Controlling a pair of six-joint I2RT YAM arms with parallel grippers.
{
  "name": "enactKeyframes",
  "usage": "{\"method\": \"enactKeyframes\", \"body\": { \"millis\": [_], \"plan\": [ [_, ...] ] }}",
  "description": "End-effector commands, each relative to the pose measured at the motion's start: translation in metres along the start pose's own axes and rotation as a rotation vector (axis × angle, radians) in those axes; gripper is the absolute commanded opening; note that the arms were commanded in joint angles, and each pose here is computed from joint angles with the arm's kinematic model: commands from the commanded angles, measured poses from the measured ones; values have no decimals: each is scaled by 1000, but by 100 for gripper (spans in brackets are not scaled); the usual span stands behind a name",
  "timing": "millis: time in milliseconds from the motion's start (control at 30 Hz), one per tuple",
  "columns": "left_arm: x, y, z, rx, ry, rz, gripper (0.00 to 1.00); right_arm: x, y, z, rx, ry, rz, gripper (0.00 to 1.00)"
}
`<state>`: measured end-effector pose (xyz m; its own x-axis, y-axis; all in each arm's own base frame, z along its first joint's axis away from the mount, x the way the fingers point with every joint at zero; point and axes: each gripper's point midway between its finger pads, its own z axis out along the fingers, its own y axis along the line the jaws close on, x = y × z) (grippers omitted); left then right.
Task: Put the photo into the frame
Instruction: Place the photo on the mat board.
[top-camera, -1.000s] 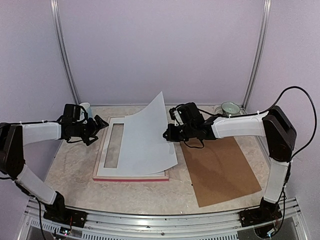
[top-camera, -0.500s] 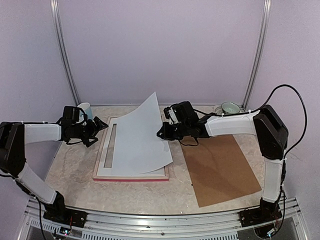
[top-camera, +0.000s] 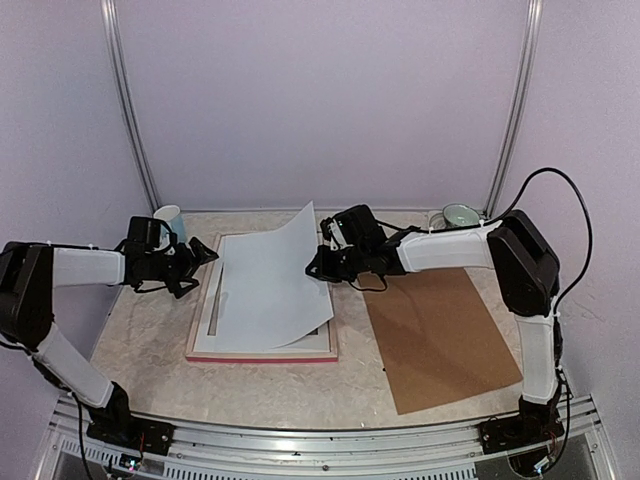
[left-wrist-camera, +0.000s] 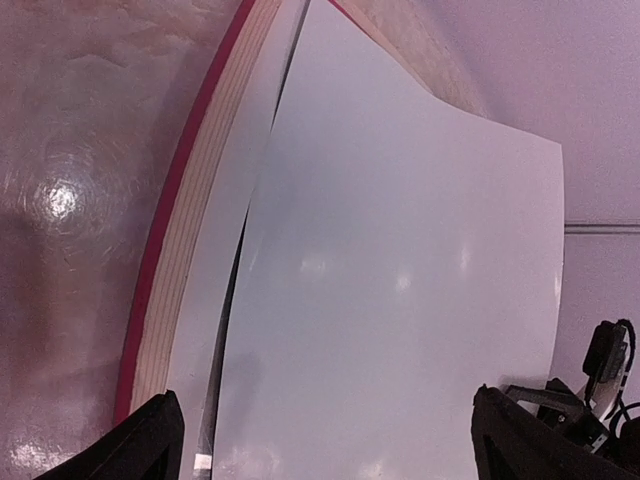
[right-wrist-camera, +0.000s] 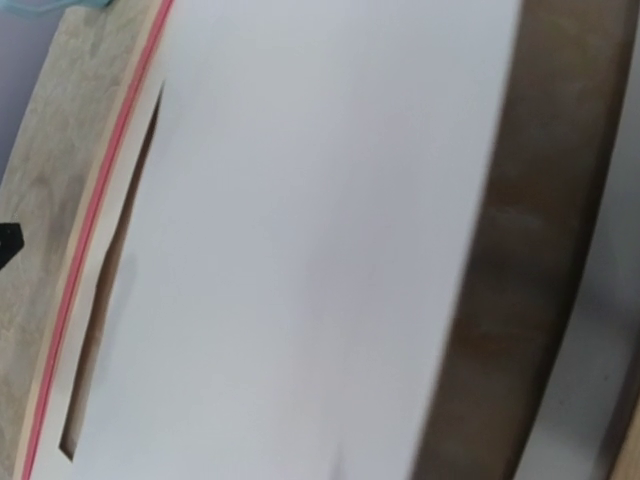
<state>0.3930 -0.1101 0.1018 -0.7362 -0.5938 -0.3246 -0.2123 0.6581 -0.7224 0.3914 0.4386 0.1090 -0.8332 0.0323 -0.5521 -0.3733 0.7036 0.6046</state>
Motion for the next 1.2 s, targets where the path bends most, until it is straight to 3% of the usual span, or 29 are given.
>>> {"method": "enactKeyframes", "body": {
  "millis": [0, 600, 1167],
  "plan": [
    [1, 2, 3, 17, 8, -11, 99, 0, -1, 6, -13, 11, 28, 9],
    [12, 11, 12, 14, 45, -40, 99, -1, 4, 0, -10, -15, 123, 15],
    [15, 9, 12, 21, 54, -41, 99, -35, 42, -24, -204, -112, 171, 14]
  ]
}}
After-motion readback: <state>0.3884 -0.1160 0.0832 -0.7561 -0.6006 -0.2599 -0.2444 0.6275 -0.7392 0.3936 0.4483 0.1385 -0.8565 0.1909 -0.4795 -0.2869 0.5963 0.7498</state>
